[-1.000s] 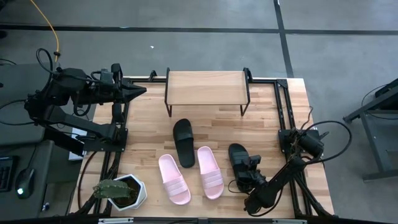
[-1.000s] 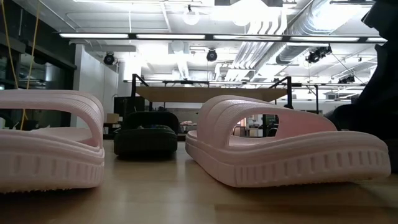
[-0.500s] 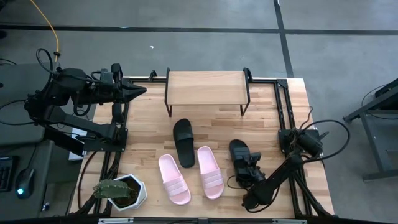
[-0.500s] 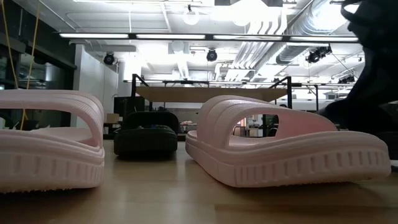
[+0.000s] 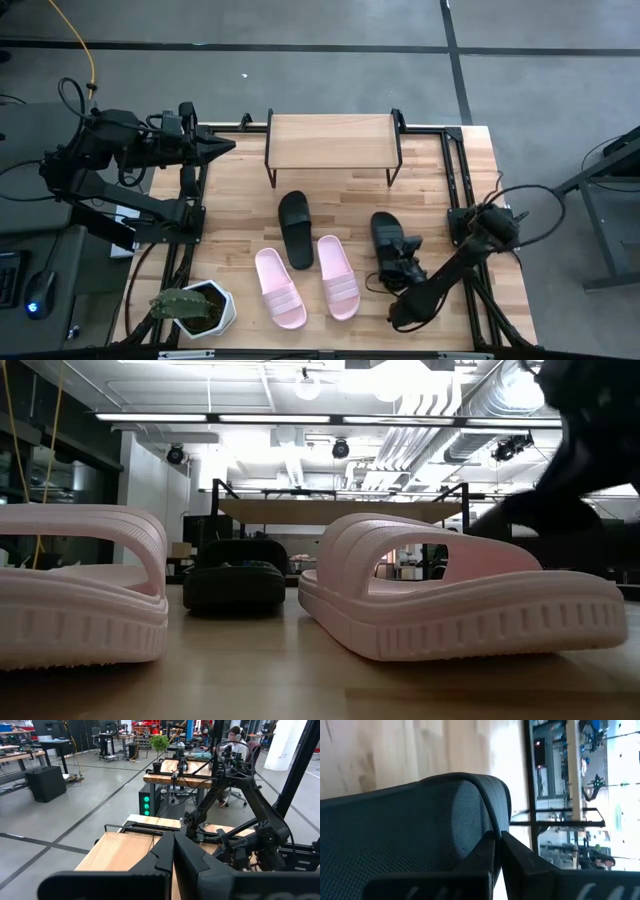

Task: Pick and place slides into the shelf
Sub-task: Put the right black slide on the shelf

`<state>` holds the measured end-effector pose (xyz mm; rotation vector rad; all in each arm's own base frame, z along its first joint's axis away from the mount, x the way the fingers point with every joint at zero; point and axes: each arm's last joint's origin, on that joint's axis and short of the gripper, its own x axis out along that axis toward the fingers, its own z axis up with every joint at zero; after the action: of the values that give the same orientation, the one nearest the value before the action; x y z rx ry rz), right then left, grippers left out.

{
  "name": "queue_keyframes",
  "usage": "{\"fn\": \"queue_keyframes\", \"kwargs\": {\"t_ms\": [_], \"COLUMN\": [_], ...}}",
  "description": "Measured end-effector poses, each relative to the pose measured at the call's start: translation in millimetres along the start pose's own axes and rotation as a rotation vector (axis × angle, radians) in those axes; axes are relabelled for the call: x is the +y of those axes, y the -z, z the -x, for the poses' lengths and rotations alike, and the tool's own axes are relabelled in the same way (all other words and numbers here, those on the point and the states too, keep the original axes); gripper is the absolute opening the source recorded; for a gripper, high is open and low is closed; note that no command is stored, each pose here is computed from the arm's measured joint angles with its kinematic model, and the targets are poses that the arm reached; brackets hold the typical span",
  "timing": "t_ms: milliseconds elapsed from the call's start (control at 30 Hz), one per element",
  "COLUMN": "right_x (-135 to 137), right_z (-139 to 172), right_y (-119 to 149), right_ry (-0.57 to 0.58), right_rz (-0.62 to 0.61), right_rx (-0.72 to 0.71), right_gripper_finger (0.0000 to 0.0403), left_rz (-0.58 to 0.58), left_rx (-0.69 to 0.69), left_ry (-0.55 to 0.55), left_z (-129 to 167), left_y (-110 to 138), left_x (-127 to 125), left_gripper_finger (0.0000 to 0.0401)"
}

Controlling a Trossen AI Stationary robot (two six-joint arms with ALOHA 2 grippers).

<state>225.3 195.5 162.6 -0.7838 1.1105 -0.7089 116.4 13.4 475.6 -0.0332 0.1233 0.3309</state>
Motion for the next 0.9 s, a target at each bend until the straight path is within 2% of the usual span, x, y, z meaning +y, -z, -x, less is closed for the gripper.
{"fn": "queue_keyframes", "kwargs": {"t_ms": [467,900], "right_x": [-64.8,-109.3], "right_z": [9.9,-3.7], "right_y": [-3.6,-9.4], "right_ry": [-0.014,0.014], "right_rz": [-0.087,-0.065], "right_rx": [-0.080,-0.086], "right_gripper_finger": [0.0000,0.0000], "left_rz": [0.000,0.000], "left_rx": [0.000,0.000], "left_ry": [0.000,0.000], "left_z": [0.0,0.0], "left_y": [0.0,0.0], "left_x": [0.0,0.0], "left_gripper_finger": [0.0001,0.0001]}}
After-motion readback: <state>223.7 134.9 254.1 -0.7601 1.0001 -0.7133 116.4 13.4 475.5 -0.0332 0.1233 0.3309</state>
